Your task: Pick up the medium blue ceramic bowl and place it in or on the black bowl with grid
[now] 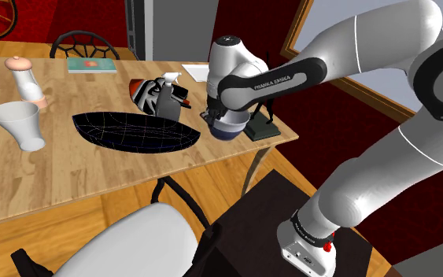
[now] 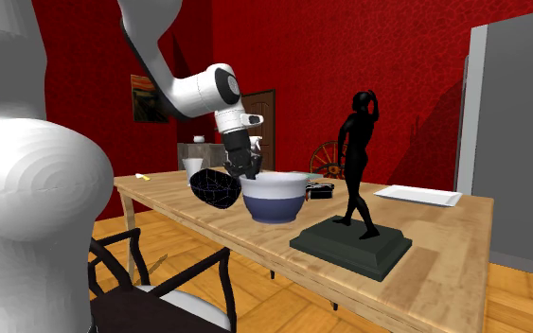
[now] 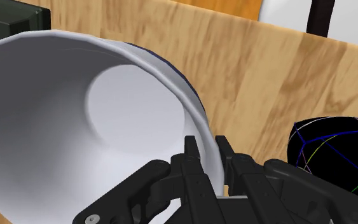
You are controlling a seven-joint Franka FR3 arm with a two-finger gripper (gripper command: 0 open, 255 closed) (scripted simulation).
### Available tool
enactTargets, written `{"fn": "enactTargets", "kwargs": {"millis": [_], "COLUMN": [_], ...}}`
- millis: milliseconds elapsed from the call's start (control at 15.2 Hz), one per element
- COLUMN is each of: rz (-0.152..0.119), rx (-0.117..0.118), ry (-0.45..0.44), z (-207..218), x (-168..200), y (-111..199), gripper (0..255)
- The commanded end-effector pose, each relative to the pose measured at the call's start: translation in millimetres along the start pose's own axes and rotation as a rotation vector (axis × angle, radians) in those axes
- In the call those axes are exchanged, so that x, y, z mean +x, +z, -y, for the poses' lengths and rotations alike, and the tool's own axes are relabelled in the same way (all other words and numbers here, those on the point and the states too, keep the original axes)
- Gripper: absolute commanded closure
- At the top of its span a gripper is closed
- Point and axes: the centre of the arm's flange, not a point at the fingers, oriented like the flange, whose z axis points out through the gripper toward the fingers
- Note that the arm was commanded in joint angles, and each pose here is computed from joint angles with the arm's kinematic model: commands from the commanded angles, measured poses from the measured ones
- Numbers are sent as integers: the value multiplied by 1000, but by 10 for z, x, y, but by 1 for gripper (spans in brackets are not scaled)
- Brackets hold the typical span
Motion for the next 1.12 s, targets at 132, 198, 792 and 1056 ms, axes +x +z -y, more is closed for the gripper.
{"fn": "enactTargets", "kwargs": {"millis": [132, 198, 792, 1056], "rz": [-1, -1, -1, -1], "rx": [0, 0, 0, 0], "ry": [0, 0, 0, 0], "z": [-43, -54, -154, -198], "x": [23, 29, 82, 106], "y": [-205, -256, -717, -923], "gripper": [255, 255, 255, 255]}}
